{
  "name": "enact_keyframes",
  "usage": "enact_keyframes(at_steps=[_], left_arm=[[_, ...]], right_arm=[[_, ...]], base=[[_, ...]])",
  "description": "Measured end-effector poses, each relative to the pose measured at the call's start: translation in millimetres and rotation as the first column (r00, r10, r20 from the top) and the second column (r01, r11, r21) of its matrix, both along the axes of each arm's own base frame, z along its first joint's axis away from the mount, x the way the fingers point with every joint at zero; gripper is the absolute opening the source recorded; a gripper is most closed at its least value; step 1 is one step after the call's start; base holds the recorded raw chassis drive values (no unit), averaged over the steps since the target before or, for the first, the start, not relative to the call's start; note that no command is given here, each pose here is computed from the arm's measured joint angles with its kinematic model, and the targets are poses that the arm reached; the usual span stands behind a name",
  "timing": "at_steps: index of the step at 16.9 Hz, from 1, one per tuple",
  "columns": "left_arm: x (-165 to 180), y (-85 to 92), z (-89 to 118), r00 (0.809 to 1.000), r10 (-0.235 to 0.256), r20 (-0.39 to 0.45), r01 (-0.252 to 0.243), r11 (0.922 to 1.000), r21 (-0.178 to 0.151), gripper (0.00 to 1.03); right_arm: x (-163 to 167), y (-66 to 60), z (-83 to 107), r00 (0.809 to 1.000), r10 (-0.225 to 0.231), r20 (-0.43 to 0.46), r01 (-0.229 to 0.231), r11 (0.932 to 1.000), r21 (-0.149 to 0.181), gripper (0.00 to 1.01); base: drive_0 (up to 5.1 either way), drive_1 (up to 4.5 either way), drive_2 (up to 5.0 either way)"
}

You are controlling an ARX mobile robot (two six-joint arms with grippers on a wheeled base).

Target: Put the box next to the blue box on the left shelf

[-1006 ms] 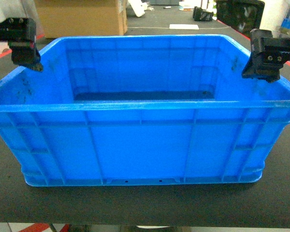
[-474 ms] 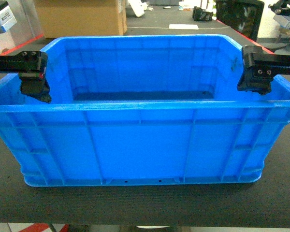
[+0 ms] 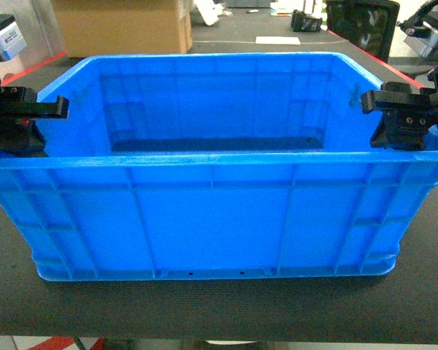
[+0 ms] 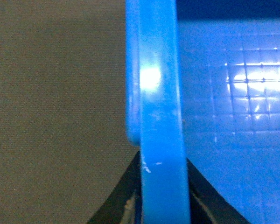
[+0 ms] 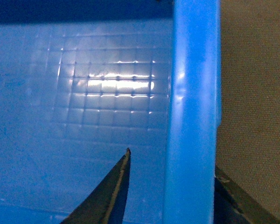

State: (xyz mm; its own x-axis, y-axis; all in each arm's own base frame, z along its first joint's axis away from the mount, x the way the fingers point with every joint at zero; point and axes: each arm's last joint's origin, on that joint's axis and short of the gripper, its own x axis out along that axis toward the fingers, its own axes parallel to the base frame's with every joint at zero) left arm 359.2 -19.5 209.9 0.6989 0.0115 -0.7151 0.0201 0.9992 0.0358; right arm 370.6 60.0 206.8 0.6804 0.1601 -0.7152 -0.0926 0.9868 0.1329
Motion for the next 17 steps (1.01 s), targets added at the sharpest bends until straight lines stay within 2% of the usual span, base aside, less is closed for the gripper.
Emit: enact_keyframes(at_steps=[1, 2, 3, 4, 7, 10, 13, 15, 16, 17], left_arm=[[0, -1.5, 0, 1.0, 0.015, 0.003, -0.015, 0.9998, -0.016, 0.11], [0, -1.6, 1, 1.0, 0.017, 0.009, -0.017, 0.9988, -0.045, 0.08], [-1, -1.7, -1, 1.0, 0.022, 0.009, -0.021, 0.9985, -0.051, 0.07], [-1, -1.8, 0, 0.999, 0.027, 0.019, -0.026, 0.9982, -0.055, 0.07], [-8, -3.6, 4, 0.999, 0.028, 0.045, -0.025, 0.9976, -0.064, 0.07], [-16, -3.2, 25, 0.99, 0.027, 0.138, -0.018, 0.9972, -0.072, 0.07], [-27, -2.2, 58, 0.961, 0.029, 0.275, -0.006, 0.9964, -0.084, 0.07], [-41, -0.6, 84, 0.927, 0.022, 0.375, 0.011, 0.9964, -0.084, 0.07], [-48, -0.4, 85, 0.913, 0.014, 0.408, 0.017, 0.9972, -0.072, 0.07], [-51, -0.2, 84, 0.914, 0.014, 0.405, 0.016, 0.9974, -0.071, 0.07]], right_arm=[[0, 0.2, 0.0, 1.0, -0.001, 0.001, 0.001, 1.0, -0.002, 0.33], [0, 0.5, 0.4, 1.0, -0.005, 0.006, 0.005, 1.0, -0.008, 0.22], [-2, -0.3, 0.4, 1.0, -0.007, 0.006, 0.007, 1.0, -0.007, 0.13], [-3, 1.0, 1.3, 1.0, -0.011, 0.015, 0.011, 0.9999, -0.009, 0.09], [-10, 3.1, 4.5, 0.999, -0.017, 0.034, 0.017, 0.9998, -0.009, 0.08], [-21, 3.6, 27.6, 0.993, -0.029, 0.113, 0.028, 0.9995, 0.01, 0.08], [-31, 3.2, 58.1, 0.973, -0.036, 0.228, 0.03, 0.9991, 0.031, 0.08], [-47, 2.1, 81.9, 0.943, -0.047, 0.33, 0.034, 0.9983, 0.046, 0.08], [-51, 2.6, 81.1, 0.931, -0.055, 0.36, 0.043, 0.9982, 0.042, 0.08], [-53, 2.4, 81.5, 0.929, -0.052, 0.365, 0.041, 0.9984, 0.04, 0.08]], base=[[0.0, 0.0, 0.0], [0.0, 0.0, 0.0], [0.0, 0.0, 0.0], [0.0, 0.0, 0.0], [0.0, 0.0, 0.0], [0.0, 0.0, 0.0], [0.0, 0.0, 0.0], [0.0, 0.0, 0.0], [0.0, 0.0, 0.0], [0.0, 0.0, 0.0]])
